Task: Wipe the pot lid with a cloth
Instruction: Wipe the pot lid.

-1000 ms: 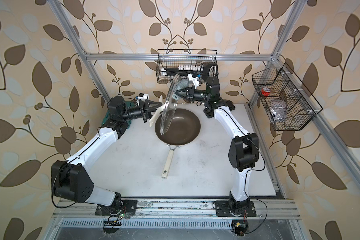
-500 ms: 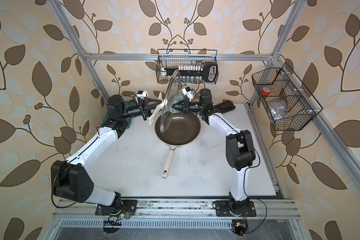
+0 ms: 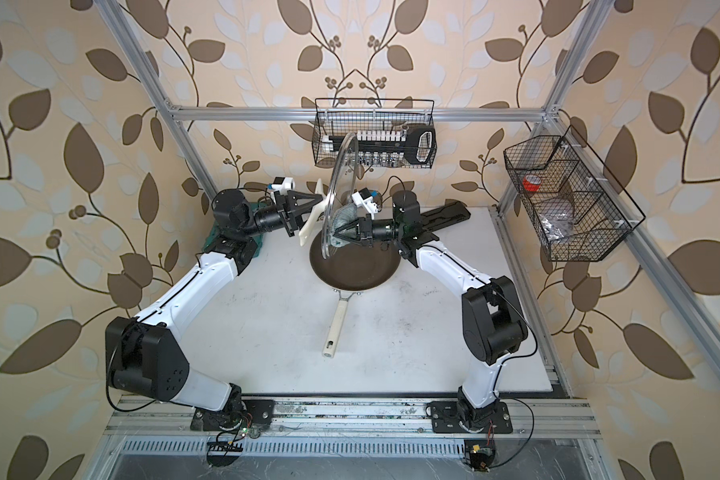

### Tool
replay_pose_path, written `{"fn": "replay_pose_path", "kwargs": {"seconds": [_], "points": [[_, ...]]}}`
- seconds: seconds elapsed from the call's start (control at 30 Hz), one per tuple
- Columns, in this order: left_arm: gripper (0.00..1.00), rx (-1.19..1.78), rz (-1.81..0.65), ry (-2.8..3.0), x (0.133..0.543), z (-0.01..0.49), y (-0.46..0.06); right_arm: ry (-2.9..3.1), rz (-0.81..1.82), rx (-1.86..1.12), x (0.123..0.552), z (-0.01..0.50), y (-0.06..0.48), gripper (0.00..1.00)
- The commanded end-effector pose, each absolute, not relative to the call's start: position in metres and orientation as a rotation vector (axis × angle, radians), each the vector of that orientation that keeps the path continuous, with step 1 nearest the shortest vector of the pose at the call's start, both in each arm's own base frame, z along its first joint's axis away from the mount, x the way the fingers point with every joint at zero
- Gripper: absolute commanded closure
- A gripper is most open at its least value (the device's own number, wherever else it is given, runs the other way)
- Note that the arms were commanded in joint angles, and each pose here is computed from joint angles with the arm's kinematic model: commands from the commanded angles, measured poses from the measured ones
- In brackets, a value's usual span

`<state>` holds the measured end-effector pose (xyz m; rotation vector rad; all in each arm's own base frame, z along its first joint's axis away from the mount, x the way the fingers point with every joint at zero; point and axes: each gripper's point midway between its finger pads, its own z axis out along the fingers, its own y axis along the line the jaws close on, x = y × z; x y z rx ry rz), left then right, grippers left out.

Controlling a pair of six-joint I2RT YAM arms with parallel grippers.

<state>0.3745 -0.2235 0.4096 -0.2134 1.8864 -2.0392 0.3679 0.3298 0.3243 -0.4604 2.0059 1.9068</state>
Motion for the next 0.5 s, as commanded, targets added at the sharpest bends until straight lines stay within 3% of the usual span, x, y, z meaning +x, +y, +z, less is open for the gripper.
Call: {"fn": "replay_pose_path", "kwargs": {"seconds": [0.0,0.23,0.47], "points": [[1.0,0.169,-1.97,1.528,0.334,0.511,-0.217,1.932,1.958,-0.591,0.332,0.356,0.329,1.0],[1.0,0.129,-1.987,1.562,0.351,0.494,-0.22,1.874,1.966,-0.655,0.303,0.392,0.321,1.0],[1.0,0.155,-2.009,1.572,0.346,0.494,-0.222,1.793,1.931,-0.678,0.319,0.428,0.323,1.0]]}}
